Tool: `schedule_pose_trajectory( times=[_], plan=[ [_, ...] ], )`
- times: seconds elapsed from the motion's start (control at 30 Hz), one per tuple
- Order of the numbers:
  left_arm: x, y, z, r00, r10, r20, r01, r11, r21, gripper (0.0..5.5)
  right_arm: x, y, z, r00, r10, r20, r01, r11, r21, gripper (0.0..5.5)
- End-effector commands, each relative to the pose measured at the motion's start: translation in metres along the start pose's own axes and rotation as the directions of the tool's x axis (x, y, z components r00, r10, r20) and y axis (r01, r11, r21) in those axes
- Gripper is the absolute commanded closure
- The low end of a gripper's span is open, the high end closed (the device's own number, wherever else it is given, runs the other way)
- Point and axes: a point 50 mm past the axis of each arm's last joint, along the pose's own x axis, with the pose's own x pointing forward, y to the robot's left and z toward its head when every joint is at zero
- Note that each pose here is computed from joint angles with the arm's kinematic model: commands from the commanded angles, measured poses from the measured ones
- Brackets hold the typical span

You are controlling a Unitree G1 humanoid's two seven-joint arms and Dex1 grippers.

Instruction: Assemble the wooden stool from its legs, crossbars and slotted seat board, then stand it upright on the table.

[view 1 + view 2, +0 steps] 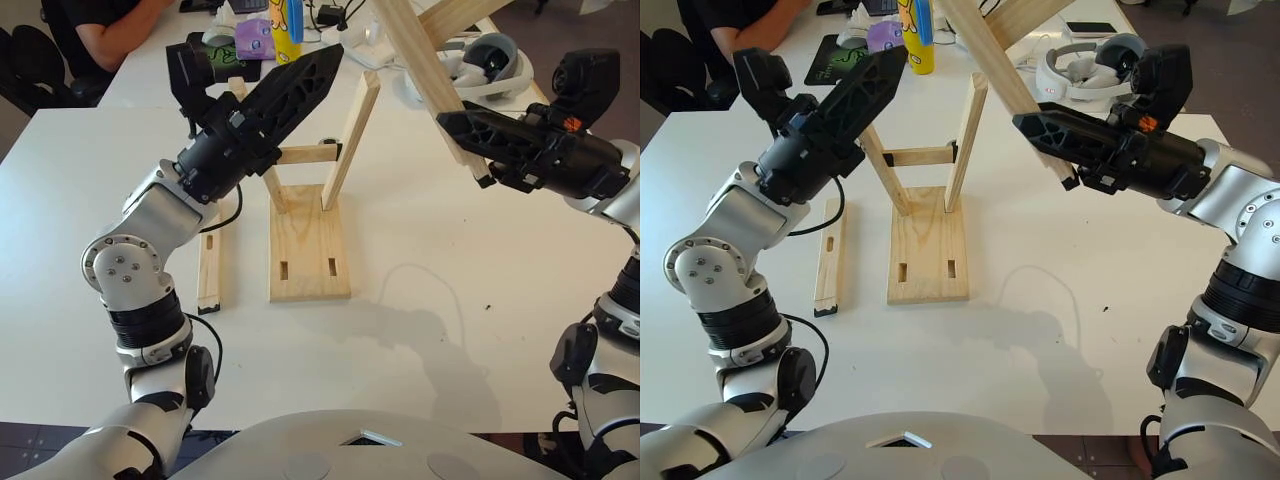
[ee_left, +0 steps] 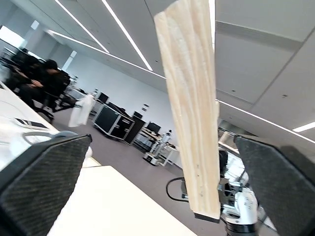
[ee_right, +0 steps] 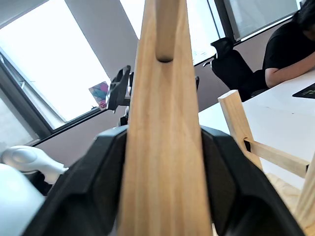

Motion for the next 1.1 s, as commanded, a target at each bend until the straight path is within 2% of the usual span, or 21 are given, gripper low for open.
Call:
schedule_pose_trajectory(
  times=[0.03,0.37,0.77,1.1],
  plan=[
    [0.001,-0.005,0.008,0.997,-0.054,-0.053,0.052,0.997,-0.048,0.1,-0.007,0.006,0.001,0.996,0.065,-0.053,-0.063,0.997,0.042,3.43],
    [0.0,-0.014,-0.007,0.975,-0.125,-0.184,0.102,0.986,-0.132,0.1,-0.02,0.006,-0.016,0.977,0.1,-0.189,-0.081,0.991,0.11,3.43],
    [-0.001,-0.016,-0.012,0.955,-0.147,-0.257,0.112,0.983,-0.146,0.1,-0.021,0.007,-0.023,0.959,0.127,-0.253,-0.103,0.989,0.106,3.43],
    [-0.003,-0.017,-0.01,0.95,-0.162,-0.267,0.126,0.981,-0.148,1.56,-0.02,0.008,-0.023,0.956,0.138,-0.26,-0.114,0.988,0.106,3.43]
  ],
)
